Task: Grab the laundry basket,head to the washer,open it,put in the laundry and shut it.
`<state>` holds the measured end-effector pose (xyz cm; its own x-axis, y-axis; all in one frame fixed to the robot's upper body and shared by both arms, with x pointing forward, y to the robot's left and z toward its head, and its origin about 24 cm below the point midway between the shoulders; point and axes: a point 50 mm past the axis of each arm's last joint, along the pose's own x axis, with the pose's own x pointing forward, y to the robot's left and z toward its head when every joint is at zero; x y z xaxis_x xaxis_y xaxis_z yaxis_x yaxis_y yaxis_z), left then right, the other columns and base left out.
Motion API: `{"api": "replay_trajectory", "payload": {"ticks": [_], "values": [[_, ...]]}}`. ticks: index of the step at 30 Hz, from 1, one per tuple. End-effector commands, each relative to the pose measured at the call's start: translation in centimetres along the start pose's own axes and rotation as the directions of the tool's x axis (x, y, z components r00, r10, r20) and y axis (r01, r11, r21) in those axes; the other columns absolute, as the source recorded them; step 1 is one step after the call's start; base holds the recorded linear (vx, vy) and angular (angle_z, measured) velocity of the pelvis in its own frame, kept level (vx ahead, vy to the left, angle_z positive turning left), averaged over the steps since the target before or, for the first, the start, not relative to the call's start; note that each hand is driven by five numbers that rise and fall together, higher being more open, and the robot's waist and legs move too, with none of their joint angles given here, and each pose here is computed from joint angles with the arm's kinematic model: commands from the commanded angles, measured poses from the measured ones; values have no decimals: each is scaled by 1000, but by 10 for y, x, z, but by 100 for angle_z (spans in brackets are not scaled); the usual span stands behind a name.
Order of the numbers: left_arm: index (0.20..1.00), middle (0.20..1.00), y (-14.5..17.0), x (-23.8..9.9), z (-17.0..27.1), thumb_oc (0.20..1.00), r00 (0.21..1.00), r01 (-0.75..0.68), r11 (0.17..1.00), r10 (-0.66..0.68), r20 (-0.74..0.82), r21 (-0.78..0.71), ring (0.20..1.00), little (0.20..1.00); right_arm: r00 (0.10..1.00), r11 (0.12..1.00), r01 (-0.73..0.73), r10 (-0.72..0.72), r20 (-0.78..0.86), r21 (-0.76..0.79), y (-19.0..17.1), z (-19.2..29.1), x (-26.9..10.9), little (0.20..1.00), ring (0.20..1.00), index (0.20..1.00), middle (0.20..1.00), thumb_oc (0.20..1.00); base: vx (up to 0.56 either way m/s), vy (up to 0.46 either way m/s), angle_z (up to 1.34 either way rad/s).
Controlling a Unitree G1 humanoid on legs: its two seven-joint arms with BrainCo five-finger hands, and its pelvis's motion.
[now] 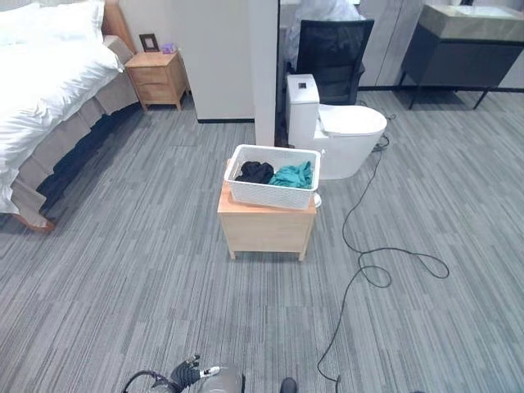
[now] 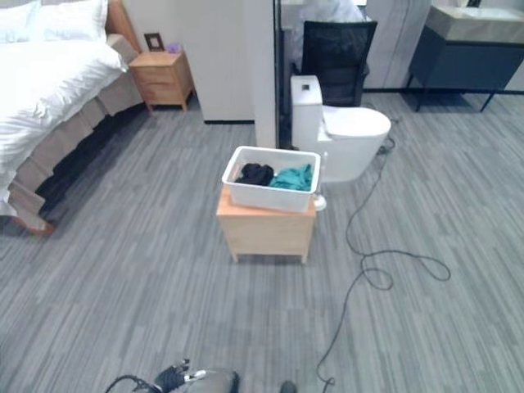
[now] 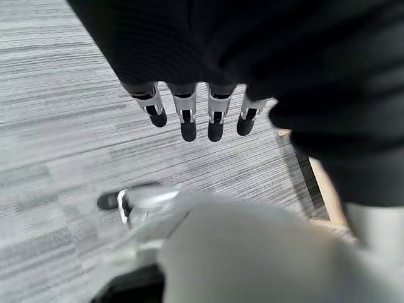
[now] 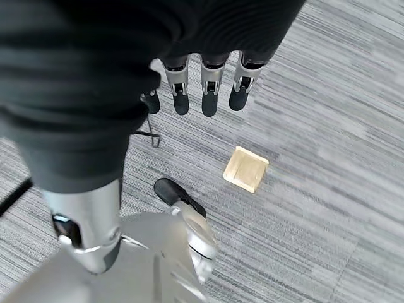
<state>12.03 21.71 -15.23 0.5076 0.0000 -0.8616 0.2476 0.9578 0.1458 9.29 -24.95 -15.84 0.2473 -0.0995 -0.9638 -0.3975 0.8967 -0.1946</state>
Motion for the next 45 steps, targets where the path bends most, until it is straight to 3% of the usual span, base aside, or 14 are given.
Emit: {"api": "replay_trajectory", "payload": {"ticks": [1, 6, 16, 20, 22, 28, 33, 34, 39, 41, 45], "values": [[1000, 1000, -4, -4, -14, 1000, 1000, -2, 1000, 2, -24, -11, 1000, 1000, 1000, 1000, 24, -24, -8, 1, -9, -8, -2, 1000, 1000, 1000, 1000, 1000, 296, 96, -4], [1000, 1000, 2, -9, -33, 1000, 994, -41, 999, 38, -101, -33, 1000, 1000, 1000, 999, 5, -5, 3, 53, 0, -10, -2, 1000, 1000, 1000, 1000, 1000, 442, 156, -29], [1000, 1000, 27, -6, -2, 1000, 997, -76, 994, 76, 12, 76, 1000, 1000, 999, 984, 7, -16, 50, 177, 1, -4, -1, 1000, 1000, 1000, 1000, 1000, 312, 212, -27], [1000, 1000, 35, -9, 5, 1000, 993, -95, 995, 92, 69, 36, 1000, 1000, 991, 936, 55, -94, 98, 347, -14, -1, -4, 1000, 1000, 1000, 1000, 1000, 309, 109, -2], [1000, 1000, 40, -16, 8, 1000, 986, -102, 994, 105, 129, -24, 1000, 1000, 963, 878, 112, -212, 169, 465, -39, 8, -10, 1000, 1000, 1000, 1000, 1000, 503, -34, 24], [1000, 1000, 49, -19, 39, 1000, 952, -149, 988, 156, 264, -47, 1000, 1000, 911, 823, 169, -340, 232, 542, -68, 21, -22, 1000, 1000, 1000, 1000, 1000, 372, -104, 20], [1000, 1000, 51, -21, 52, 1000, 914, -250, 968, 241, 326, -14, 1000, 1000, 925, 781, 175, -339, 172, 600, -57, -1, -20, 1000, 1000, 1000, 1000, 1000, 342, -183, 40], [1000, 1000, 53, -21, 60, 1000, 897, -265, 962, 271, 349, -66, 1000, 1000, 919, 759, 182, -358, 167, 625, -58, 0, -20, 1000, 1000, 1000, 1000, 1000, 336, -357, 38], [1000, 1000, 40, -29, 106, 1000, 814, -102, 929, 283, 507, -355, 1000, 1000, 917, 678, 202, -385, 107, 707, -71, 4, -19, 1000, 1000, 1000, 1000, 1000, 94, -141, 1], [1000, 1000, 37, -34, 114, 1000, 795, -62, 940, 249, 553, -334, 1000, 1000, 933, 731, 185, -342, 117, 657, -68, 7, -17, 1000, 1000, 1000, 1000, 1000, 240, 52, -10], [1000, 1000, 31, -31, 104, 1000, 827, -80, 948, 235, 511, -307, 1000, 1000, 936, 752, 142, -314, 161, 644, -58, 15, -15, 1000, 1000, 1000, 1000, 1000, 211, 71, -22]]}}
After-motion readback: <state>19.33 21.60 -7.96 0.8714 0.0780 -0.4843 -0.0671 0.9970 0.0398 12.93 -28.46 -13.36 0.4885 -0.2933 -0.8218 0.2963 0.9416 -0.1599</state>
